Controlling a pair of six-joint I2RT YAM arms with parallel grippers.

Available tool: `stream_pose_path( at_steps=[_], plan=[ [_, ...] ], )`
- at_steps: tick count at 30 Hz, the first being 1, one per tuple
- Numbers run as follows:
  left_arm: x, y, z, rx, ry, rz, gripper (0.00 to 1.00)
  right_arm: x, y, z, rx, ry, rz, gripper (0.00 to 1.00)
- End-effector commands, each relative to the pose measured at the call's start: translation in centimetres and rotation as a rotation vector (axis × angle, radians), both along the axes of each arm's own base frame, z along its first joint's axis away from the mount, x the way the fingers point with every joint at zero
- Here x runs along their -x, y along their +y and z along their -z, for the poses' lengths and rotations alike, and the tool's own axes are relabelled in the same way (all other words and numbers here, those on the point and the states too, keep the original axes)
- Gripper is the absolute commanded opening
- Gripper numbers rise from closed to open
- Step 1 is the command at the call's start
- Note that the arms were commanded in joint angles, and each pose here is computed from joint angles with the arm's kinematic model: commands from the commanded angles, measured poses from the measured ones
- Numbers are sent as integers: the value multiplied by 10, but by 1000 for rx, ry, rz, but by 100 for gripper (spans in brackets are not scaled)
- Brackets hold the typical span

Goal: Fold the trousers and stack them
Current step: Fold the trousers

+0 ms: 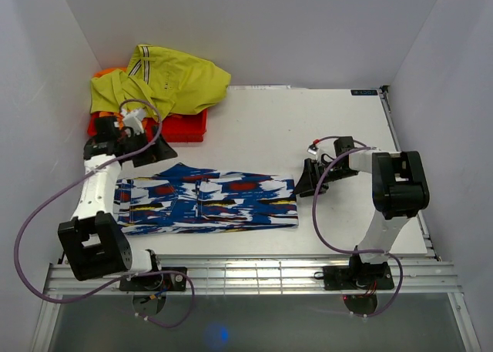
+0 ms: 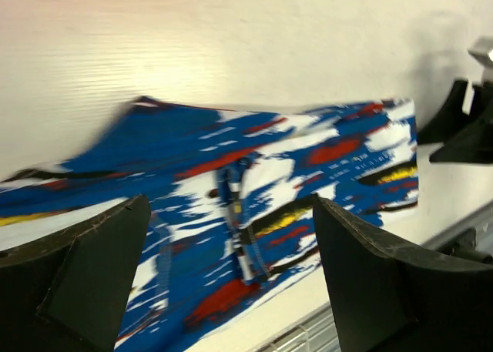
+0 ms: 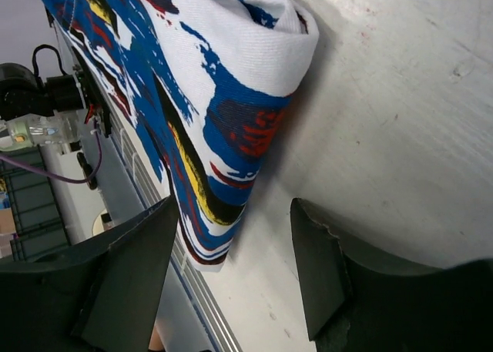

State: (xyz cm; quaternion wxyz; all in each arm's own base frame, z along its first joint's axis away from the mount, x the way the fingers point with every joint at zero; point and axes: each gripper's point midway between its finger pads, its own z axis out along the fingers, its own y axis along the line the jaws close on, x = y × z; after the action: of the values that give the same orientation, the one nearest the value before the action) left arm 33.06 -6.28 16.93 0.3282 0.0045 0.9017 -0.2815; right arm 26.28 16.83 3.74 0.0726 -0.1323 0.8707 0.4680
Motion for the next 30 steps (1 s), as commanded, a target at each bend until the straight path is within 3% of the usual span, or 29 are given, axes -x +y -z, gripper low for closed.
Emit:
stream_pose_path(
  at_steps=[1, 5, 8, 9, 12, 19, 20, 27, 30],
  plan=[
    [16, 49, -10, 4, 17, -66, 98, 1, 5, 14, -26, -17, -9, 66],
    [33, 106, -5, 63, 56, -180, 98, 5, 13, 18, -52, 12, -9, 61],
    [48, 149, 8, 68, 84, -266, 98, 9, 19, 24, -55, 15, -16, 46],
    [53, 159, 13, 54, 92, -282, 98, 9, 18, 25, -53, 19, -12, 31],
    [69, 193, 29, -20, 114, -338, 98, 2, 11, 22, -30, -6, -6, 8],
    [79, 206, 36, -157, 68, -291, 98, -26, -55, -20, 38, -156, 99, 8],
    [79, 204, 32, -162, 53, -285, 98, -19, -63, -24, 45, -125, 106, 8],
    [79, 177, 38, -92, 24, -219, 93, -27, -156, -63, 130, -202, 224, 8],
    [80, 153, 50, -20, 41, -176, 89, -28, -170, -64, 159, -212, 222, 8]
  ],
)
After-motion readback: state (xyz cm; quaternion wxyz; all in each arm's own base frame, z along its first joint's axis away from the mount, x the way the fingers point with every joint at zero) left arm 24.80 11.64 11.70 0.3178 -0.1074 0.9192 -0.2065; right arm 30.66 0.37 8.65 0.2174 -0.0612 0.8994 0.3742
